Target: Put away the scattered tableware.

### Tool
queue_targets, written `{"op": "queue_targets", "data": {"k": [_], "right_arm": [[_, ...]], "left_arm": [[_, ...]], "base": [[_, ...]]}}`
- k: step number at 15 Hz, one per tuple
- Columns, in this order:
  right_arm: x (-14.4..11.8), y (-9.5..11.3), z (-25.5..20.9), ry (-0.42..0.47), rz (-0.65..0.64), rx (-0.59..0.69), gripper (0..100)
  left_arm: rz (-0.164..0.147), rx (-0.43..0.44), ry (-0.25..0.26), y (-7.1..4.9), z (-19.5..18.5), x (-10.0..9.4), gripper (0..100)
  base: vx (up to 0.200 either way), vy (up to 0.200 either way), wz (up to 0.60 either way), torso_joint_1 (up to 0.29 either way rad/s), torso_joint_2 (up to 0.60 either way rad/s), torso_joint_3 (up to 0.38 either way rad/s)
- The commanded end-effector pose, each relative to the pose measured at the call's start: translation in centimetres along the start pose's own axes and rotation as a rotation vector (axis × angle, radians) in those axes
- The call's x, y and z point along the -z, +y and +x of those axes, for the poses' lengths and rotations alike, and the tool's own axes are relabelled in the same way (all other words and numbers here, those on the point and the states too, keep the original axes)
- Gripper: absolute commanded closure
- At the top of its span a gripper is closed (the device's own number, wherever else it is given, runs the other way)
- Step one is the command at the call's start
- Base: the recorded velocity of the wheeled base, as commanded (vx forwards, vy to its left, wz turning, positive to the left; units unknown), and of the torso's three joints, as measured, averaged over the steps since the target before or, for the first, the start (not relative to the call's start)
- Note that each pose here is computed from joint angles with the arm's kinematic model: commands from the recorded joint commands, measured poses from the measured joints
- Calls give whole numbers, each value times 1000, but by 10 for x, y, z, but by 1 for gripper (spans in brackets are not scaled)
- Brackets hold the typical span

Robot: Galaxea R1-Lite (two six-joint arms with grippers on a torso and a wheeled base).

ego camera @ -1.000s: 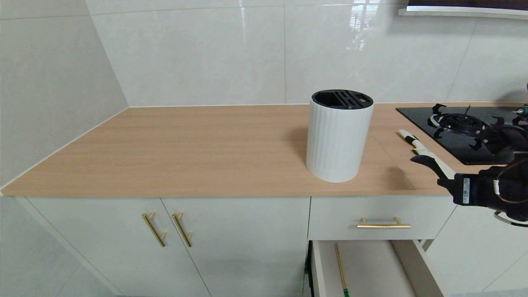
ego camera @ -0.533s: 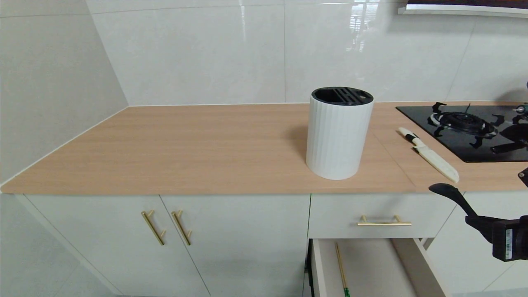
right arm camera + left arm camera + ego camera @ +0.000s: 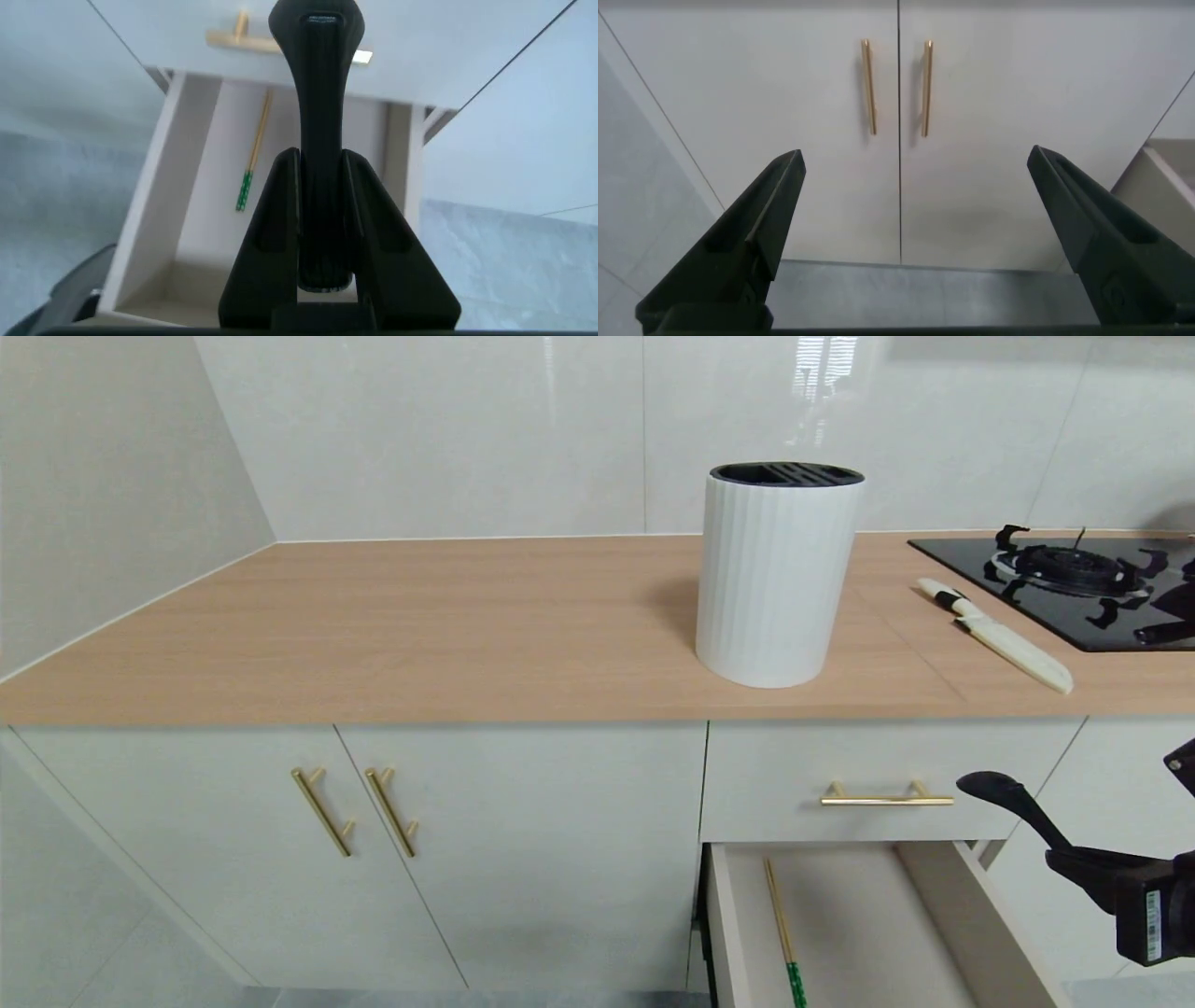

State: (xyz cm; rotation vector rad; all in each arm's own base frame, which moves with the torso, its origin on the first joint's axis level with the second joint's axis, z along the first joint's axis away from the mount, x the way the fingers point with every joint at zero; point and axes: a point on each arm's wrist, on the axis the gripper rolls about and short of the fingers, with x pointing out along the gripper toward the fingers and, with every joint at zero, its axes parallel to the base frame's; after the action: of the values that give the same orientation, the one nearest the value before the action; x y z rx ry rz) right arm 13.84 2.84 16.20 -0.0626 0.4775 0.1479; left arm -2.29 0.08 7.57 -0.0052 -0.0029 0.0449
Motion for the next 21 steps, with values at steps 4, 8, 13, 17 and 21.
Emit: {"op": "queue_targets", "data": {"k": [4, 8, 13, 17, 21], "right_arm": [[6, 1, 1, 22, -24, -9, 100], [10, 5, 3, 44, -41, -49, 100], [17, 7, 15, 117, -46, -51, 100], [23, 8, 33, 209, -48, -51, 100], [41, 12, 88, 381, 7, -18, 100]], "left_arm": [[-1, -1, 0, 0, 0, 0, 0], [-1, -1, 0, 0, 0, 0, 0], [0, -1, 0, 0, 0, 0, 0], [0, -1, 0, 0, 0, 0, 0], [-1, -1, 0, 0, 0, 0, 0]], "base": [[0, 0, 0, -159, 465, 304], [0, 0, 0, -124, 454, 327], [0, 0, 0, -46, 254, 193], [0, 0, 0, 0, 0, 0], [0, 0, 0, 0, 0, 0]]}}
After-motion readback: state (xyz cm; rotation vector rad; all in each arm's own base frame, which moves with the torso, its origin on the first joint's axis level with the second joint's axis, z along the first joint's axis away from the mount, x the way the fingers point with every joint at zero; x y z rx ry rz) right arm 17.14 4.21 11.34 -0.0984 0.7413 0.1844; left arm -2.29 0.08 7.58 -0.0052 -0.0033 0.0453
